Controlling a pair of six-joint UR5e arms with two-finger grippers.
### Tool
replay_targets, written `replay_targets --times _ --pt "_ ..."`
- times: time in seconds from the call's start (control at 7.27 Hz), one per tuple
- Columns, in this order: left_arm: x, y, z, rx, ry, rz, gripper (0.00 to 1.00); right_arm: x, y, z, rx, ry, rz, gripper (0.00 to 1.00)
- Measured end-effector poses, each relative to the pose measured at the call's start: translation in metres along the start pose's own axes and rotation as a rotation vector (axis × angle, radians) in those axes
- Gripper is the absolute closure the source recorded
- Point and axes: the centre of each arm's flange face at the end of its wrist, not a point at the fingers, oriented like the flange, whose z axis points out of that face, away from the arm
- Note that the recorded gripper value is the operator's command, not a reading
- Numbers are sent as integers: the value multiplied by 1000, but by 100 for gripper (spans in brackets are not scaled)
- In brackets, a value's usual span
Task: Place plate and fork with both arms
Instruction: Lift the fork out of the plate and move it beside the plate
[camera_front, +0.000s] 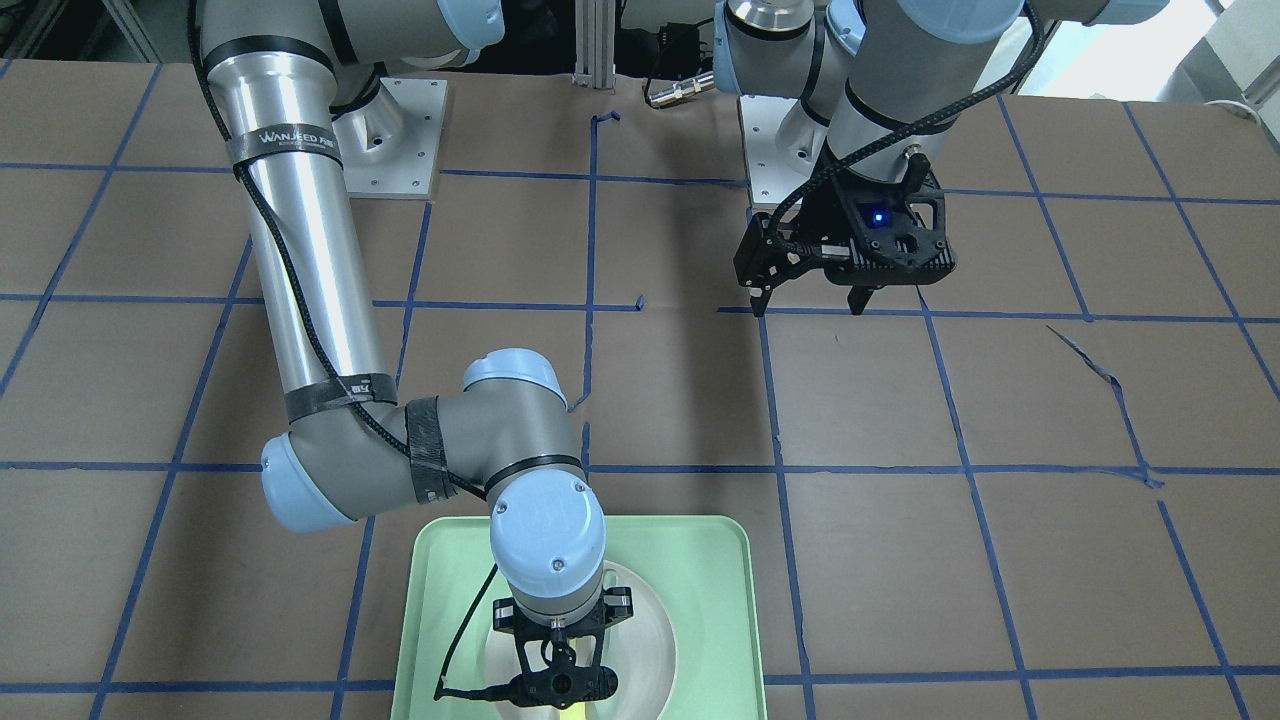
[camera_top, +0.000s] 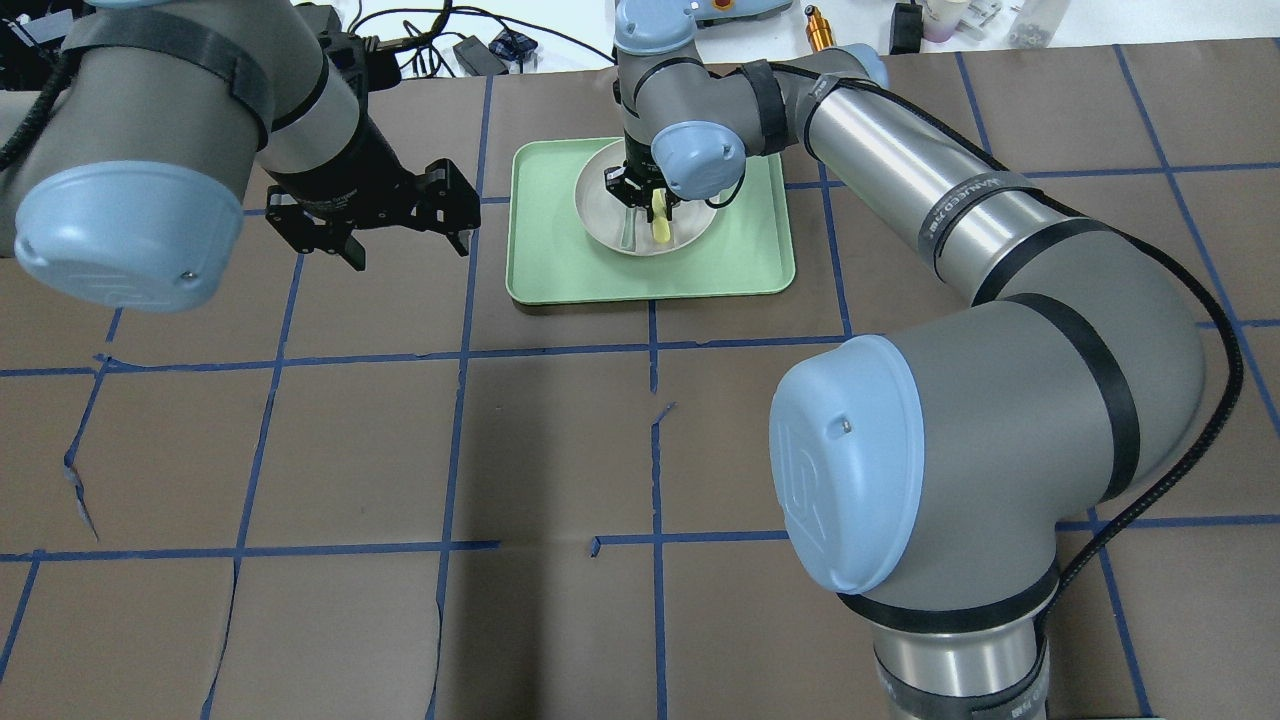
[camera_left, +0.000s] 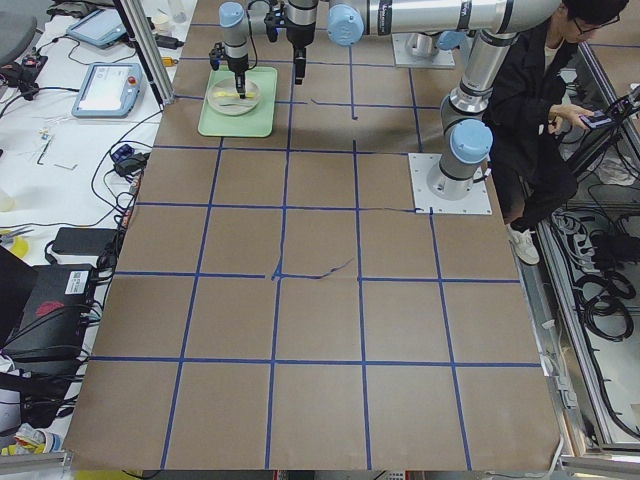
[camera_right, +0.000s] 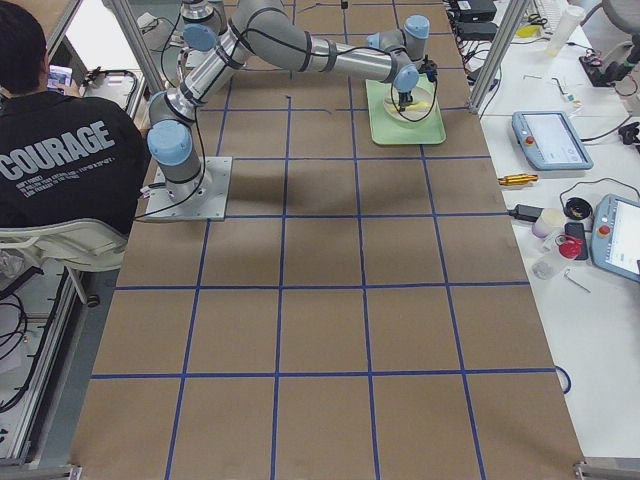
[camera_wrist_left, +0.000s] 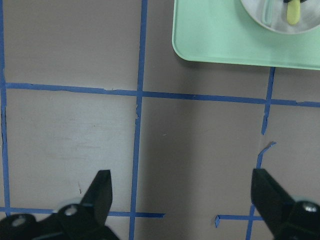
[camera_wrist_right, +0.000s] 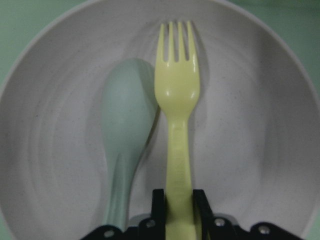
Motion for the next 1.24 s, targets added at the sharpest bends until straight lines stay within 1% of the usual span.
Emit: replay_targets --times 0.28,0.41,0.55,0.83,0.96,1.1,1.24 --pt "0 0 0 0 0 1 0 30 -6 -36 32 11 29 80" --pt "0 0 0 -1 0 1 0 57 -8 -42 22 22 56 81" --pt "0 0 1 -2 1 2 0 78 -7 -36 -3 33 71 82" --pt "1 0 1 -3 1 2 0 100 2 -13 -55 49 73 83" --pt "1 0 1 -3 1 2 0 103 8 -2 -75 56 70 69" --pt "1 0 1 -3 1 2 0 104 13 7 -82 58 69 1" --pt "1 0 2 -3 1 3 0 105 16 12 -70 58 69 0"
